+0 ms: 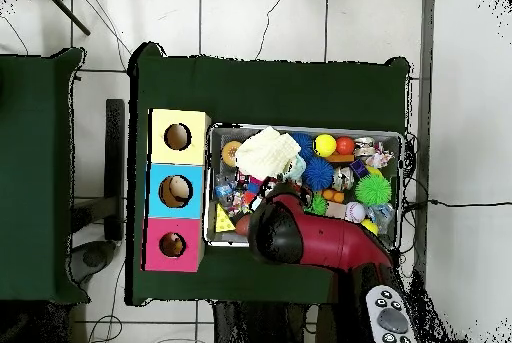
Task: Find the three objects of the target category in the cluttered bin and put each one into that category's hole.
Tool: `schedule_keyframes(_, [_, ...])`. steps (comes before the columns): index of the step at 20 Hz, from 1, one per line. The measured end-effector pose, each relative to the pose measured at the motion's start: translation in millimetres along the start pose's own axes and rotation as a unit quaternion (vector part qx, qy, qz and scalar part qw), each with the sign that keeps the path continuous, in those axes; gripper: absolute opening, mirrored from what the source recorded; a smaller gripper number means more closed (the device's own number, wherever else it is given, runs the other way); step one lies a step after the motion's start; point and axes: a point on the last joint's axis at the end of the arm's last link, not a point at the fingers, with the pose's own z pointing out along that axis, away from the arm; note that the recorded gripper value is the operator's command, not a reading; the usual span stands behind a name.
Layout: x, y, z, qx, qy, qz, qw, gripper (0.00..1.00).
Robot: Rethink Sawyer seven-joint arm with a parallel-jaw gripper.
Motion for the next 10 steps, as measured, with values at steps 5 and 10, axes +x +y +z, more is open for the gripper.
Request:
schedule_keyframes(5, [-0.2,-1.3,-0.2,0.002,0.0,0.0,1.0,1.0])
schedule_keyframes(10, [-1.4,-6.5,-0.7,0.007,-0.001,0.004,1.0,1.0])
